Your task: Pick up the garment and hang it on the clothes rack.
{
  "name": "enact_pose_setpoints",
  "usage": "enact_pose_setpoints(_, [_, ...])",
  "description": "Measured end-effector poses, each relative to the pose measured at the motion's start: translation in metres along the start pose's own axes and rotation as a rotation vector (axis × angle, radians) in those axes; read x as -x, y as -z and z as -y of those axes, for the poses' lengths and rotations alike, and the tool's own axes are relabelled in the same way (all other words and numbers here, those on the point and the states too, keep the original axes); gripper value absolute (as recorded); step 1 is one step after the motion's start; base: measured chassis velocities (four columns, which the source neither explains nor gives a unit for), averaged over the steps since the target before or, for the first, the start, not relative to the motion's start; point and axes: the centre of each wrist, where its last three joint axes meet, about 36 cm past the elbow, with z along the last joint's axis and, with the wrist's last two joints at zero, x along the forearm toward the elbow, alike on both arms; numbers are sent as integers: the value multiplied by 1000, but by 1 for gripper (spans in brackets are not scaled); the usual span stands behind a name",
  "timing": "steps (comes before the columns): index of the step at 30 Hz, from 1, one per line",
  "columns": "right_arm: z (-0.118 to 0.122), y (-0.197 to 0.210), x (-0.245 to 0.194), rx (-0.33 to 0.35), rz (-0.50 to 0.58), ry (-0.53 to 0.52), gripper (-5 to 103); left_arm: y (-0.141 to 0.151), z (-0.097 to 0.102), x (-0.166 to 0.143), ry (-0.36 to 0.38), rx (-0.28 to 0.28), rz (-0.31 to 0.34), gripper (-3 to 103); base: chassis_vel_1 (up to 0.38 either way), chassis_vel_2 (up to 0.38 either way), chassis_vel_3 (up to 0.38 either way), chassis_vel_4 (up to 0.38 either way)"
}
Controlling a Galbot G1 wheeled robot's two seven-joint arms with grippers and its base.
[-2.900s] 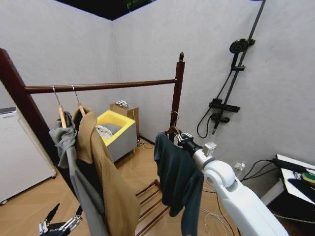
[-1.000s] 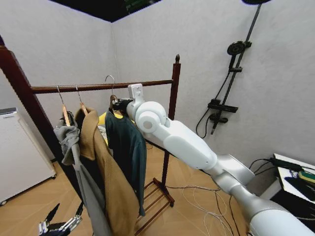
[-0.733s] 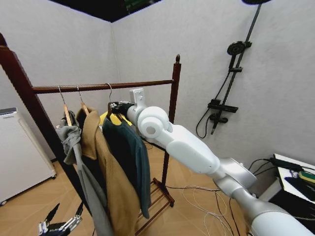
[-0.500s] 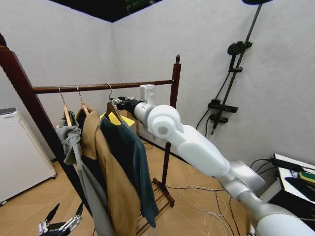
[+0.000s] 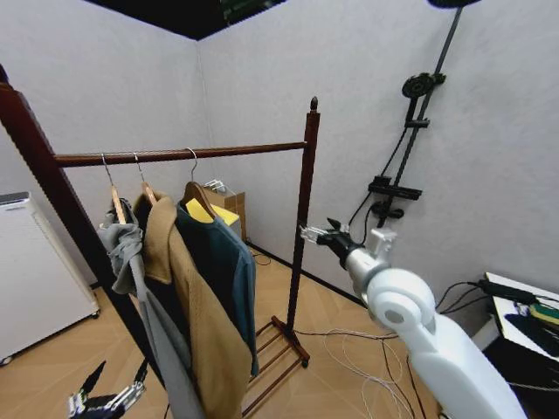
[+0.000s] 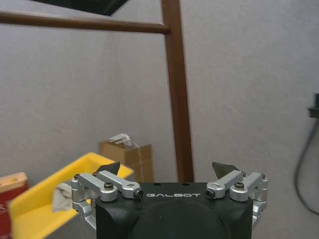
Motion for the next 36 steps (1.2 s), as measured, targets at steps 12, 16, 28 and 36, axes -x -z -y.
enact_pose_setpoints(12, [12,-49,-63,6,-37,-171,100,0,0,0,0,0,0,100,0,0,0,0])
enact_pose_setpoints(16, [5,-52,-76,-9,-34,-190,100,0,0,0,0,0,0,100,0,0,0,0])
enact_pose_setpoints(28, [-5,-52,-82,-6,-8,-195,100,0,0,0,0,0,0,100,9,-19,-20,7])
enact_pose_setpoints(36, [-8,-55,-84,3,-7,-189,100,0,0,0,0,0,0,100,6,-71,-64,3])
